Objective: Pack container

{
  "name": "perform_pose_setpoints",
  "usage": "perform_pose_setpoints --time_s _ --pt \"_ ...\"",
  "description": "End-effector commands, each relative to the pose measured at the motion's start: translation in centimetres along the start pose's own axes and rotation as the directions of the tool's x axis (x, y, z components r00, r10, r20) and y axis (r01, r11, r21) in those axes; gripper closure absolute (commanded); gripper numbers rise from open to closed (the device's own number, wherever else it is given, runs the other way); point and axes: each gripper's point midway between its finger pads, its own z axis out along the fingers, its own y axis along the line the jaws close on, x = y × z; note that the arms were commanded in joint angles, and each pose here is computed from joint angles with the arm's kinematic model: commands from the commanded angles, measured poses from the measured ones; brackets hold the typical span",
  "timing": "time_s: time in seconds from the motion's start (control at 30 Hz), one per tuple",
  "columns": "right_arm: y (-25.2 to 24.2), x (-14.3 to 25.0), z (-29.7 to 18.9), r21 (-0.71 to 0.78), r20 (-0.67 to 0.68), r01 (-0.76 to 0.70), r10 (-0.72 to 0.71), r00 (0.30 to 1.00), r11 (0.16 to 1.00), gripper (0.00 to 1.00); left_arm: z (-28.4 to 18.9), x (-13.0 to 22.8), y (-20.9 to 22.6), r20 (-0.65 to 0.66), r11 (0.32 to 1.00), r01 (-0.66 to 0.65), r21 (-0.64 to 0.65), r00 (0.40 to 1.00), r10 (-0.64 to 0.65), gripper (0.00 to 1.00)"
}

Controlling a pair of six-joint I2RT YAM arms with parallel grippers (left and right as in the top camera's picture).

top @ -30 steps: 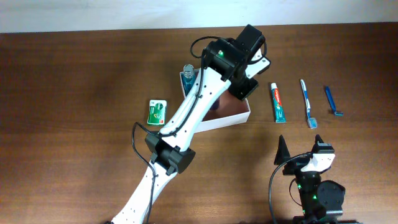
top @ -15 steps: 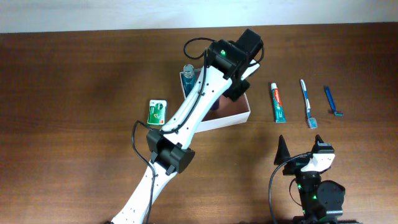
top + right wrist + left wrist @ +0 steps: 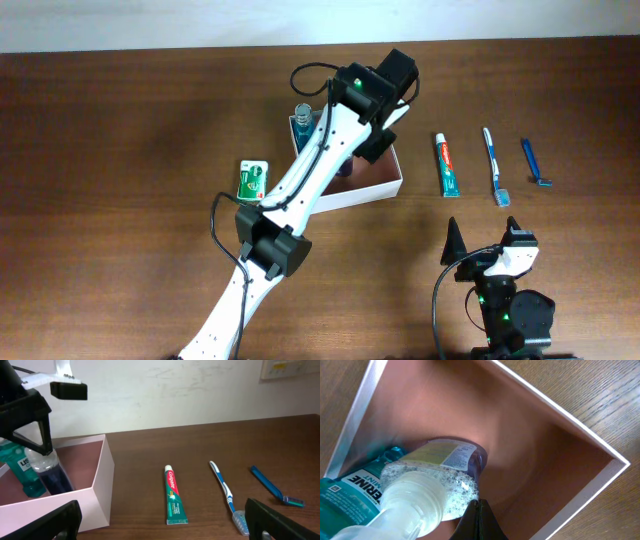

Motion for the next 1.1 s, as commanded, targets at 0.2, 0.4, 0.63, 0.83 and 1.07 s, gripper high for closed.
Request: perform_pose_setpoints --time_s 0.2,0.4,0.63,0.83,1.07 --pt "-0.1 0.2 0.0 0.003 -0.001 0.000 0.000 1.000 1.000 0.02 -1.4 0.4 1.9 0.009 0.998 0.058 -0.033 0.998 -0.057 1.00" --pt "-0.1 0.2 0.0 0.003 -0.001 0.000 0.000 1.000 1.000 0.02 -1.4 0.5 2.1 0.010 0.996 0.084 -0.040 0.996 -0.084 1.00" --pt "-0.1 0.2 0.0 0.003 -0.001 0.000 0.000 1.000 1.000 0.01 -1.5 0.5 2.7 0.012 0.987 0.143 -0.077 0.990 -0.143 1.00" --pt "-0.1 0.2 0.0 0.003 -0.001 0.000 0.000 1.000 1.000 0.02 -1.6 0.8 4.1 0.017 0.974 0.179 -0.140 0.984 -0.179 0.99" --pt "-0.1 0.2 0.0 0.003 -0.001 0.000 0.000 1.000 1.000 0.02 -1.4 1.1 5.4 0.016 0.962 0.249 -0.114 0.968 -0.249 0.99"
